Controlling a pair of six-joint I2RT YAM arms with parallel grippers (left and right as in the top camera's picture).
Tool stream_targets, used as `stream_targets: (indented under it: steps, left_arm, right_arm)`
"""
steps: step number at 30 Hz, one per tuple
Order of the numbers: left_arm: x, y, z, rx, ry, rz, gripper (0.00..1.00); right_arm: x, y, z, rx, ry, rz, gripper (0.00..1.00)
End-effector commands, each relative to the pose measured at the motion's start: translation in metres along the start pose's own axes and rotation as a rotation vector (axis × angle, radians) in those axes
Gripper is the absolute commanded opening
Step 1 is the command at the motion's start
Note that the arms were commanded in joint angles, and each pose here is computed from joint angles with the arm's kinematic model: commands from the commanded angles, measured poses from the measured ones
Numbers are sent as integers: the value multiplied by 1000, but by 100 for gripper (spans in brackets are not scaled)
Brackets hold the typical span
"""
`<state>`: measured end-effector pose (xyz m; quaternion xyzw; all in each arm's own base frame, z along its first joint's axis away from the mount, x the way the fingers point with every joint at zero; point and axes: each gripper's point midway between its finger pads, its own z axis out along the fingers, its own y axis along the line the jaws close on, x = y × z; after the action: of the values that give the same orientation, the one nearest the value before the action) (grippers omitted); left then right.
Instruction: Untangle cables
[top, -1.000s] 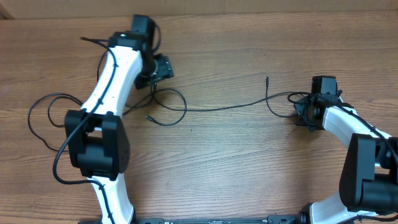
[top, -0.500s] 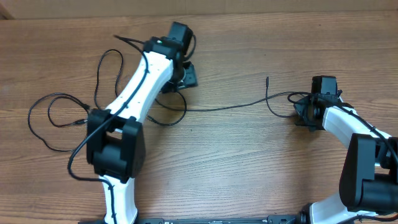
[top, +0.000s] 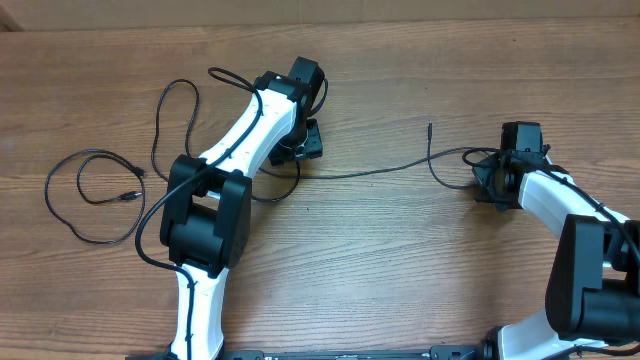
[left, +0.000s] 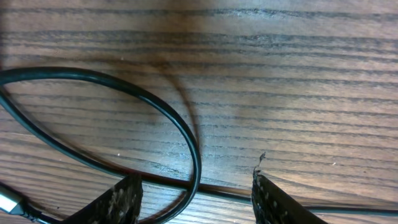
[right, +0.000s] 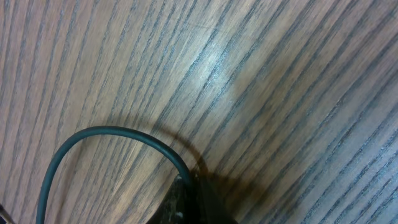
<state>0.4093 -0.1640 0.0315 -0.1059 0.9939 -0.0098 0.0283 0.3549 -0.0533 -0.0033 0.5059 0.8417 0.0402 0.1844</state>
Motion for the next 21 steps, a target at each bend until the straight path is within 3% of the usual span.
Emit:
stream_targets:
  steps: [1,11,13,19,21]
  left_arm:
    - [1,3,2,-21,1,-6,56]
    - [6,6,29,-14,-8,-10,54]
    - [6,6,35,-10,-15,-10,46]
    - [6,8,41,-9,-25,-13,4]
    - [4,10,39,-11,-26,-17,4]
  right_arm:
    - [41,-31,22,87,137,-16,5]
    - [42,-31,21,90,139,-16,5]
    - [42,-31,21,89,138,-16,5]
    - [42,-31,21,89,138,-16,5]
    - [42,-31,21,89,138,-16,5]
